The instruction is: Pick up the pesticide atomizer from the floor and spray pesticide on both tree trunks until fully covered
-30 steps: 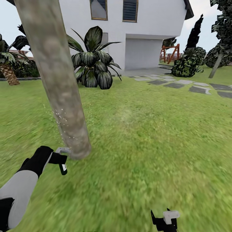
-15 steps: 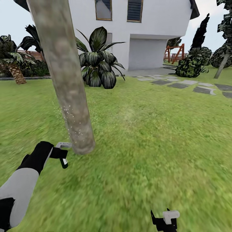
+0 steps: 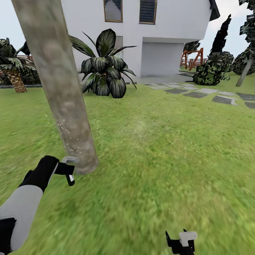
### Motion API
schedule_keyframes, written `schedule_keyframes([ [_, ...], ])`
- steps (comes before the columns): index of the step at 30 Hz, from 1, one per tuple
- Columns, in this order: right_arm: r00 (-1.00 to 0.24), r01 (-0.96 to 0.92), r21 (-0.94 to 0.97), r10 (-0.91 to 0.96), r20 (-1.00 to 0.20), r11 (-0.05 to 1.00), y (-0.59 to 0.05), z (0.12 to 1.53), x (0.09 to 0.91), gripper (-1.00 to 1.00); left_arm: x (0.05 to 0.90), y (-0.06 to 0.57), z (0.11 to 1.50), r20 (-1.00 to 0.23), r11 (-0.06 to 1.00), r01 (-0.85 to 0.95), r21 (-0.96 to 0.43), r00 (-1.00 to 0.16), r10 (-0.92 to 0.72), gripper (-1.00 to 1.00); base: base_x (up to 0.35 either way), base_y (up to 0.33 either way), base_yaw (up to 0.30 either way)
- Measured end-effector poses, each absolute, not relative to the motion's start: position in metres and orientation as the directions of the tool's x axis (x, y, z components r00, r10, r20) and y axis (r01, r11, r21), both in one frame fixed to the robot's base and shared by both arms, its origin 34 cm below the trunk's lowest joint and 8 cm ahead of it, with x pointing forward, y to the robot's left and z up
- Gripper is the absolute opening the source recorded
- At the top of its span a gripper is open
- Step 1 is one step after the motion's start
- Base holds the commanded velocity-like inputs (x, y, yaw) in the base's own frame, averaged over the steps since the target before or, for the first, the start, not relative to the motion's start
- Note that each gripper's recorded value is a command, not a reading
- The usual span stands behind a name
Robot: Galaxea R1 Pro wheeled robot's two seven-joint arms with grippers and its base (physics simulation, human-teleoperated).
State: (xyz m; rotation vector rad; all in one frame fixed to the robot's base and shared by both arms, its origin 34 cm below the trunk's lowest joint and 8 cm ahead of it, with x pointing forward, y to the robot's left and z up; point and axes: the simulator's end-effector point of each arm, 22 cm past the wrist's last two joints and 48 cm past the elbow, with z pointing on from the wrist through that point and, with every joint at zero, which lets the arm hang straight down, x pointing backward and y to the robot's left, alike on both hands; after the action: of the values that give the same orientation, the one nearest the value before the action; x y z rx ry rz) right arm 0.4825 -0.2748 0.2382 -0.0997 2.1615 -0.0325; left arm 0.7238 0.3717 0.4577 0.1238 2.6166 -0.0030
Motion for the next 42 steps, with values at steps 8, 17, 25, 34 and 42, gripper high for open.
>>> schedule_keyframes([
  [8, -0.556, -0.061, -0.061, -0.084, -0.827, 0.996, -0.2736, 0.2382, 0.4825, 1.0, 0.7233, 0.3726, 0.4574, -0.498, 0.996, 0.088, 0.022, -0.863, 0.087, -1.0, 0.127, -0.255, 0.096],
  [17, -0.556, -0.061, -0.06, -0.084, -0.827, 0.996, -0.2734, 0.2382, 0.4825, 1.0, 0.722, 0.3747, 0.4562, -0.495, 0.996, 0.085, 0.024, -0.865, 0.086, -1.0, 0.112, -0.261, 0.276],
  [25, -0.555, -0.058, -0.063, -0.085, -0.828, 0.996, -0.276, 0.2385, 0.4827, 1.0, 0.7211, 0.3806, 0.4568, -0.496, 0.997, 0.073, 0.022, -0.865, 0.074, -1.0, 0.142, -0.252, 0.115],
  [34, -0.555, -0.057, -0.067, -0.087, -0.827, 0.996, -0.2794, 0.2385, 0.4826, 1.0, 0.721, 0.3794, 0.4563, -0.496, 0.997, 0.074, 0.02, -0.865, 0.074, -1.0, 0.012, -0.27, 0.005],
  [42, -0.556, -0.059, -0.065, -0.086, -0.827, 0.996, -0.277, 0.2383, 0.4825, 1.0, 0.7194, 0.3782, 0.4536, -0.491, 0.997, 0.075, 0.017, -0.868, 0.073, -1.0, 0.032, -0.272, 0.263],
])
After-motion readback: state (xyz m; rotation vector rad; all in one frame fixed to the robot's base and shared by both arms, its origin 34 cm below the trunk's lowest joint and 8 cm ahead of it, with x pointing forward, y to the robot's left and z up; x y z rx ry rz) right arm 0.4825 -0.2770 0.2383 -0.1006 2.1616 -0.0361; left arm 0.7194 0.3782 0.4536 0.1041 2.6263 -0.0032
